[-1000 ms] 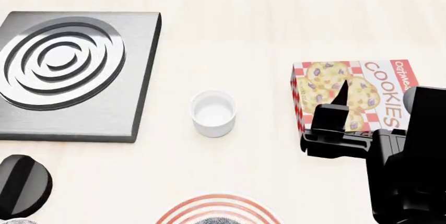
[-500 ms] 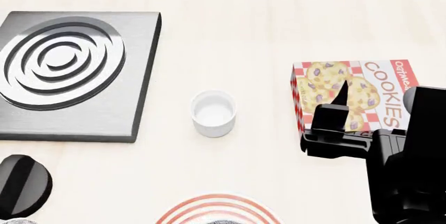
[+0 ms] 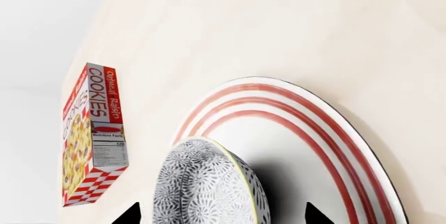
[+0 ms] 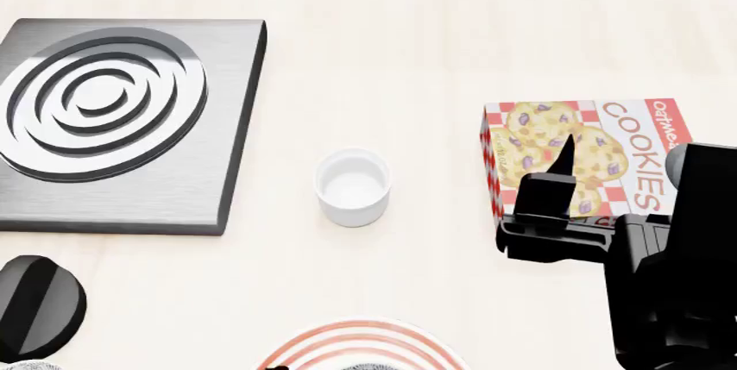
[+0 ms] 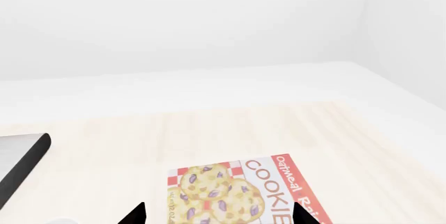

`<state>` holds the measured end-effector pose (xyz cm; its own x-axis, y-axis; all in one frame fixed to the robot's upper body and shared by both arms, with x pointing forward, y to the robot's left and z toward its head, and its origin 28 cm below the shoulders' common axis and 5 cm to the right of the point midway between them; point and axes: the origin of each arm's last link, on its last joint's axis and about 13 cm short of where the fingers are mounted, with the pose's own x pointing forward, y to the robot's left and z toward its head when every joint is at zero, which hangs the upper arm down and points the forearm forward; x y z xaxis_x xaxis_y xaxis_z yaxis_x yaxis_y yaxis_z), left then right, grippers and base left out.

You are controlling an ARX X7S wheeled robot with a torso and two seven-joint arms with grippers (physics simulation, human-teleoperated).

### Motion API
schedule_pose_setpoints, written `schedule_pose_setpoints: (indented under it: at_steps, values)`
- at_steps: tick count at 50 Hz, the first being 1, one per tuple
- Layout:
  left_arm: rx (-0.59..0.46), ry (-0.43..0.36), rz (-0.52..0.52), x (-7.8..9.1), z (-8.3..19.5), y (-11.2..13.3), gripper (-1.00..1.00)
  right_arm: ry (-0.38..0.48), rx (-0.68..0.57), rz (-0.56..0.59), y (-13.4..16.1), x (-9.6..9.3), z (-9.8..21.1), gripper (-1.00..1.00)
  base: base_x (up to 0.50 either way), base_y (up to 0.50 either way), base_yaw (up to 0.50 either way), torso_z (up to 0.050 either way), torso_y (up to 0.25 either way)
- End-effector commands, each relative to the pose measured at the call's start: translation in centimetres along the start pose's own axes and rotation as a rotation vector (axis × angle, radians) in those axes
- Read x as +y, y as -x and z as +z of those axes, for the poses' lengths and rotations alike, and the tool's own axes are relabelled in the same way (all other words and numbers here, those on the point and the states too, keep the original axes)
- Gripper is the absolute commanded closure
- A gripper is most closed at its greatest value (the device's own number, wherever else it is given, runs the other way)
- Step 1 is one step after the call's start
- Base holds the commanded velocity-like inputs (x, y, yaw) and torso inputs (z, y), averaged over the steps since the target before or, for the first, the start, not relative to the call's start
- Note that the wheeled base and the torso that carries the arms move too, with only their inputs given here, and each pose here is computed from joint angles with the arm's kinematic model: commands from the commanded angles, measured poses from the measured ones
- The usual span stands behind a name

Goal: Pick the akita bowl on the stove and place it on the plate.

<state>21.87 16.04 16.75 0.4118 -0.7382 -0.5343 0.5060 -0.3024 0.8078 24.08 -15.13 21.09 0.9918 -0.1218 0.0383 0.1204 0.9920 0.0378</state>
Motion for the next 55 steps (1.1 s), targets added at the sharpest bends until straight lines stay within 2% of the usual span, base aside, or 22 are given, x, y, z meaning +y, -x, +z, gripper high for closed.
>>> schedule_pose_setpoints:
  at_steps: [1, 22, 39, 55]
  values:
    - [-0.028, 0.009, 0.033, 0.9, 0.6, 0.0, -1.00, -0.019, -0.009, -0.004, -0.1, -0.1, 0.1, -1.00, 0.00, 0.00, 0.00, 0.000, 0.000]
    - [-0.079, 0.044, 0.105, 2.0, 1.4, 0.0, -1.00, -0.018, -0.008, -0.003, 0.0, -0.1, 0.2, -1.00, 0.00, 0.00, 0.00, 0.000, 0.000]
    - [-0.164, 0.126, 0.205, 3.7, 2.7, 0.3, -1.00, -0.019, -0.008, -0.003, -0.1, -0.1, 0.1, -1.00, 0.00, 0.00, 0.00, 0.000, 0.000]
    - [-0.260, 0.307, 0.358, 5.2, 3.2, 1.2, -1.00, -0.017, -0.009, -0.002, 0.0, -0.1, 0.2, -1.00, 0.00, 0.00, 0.00, 0.000, 0.000]
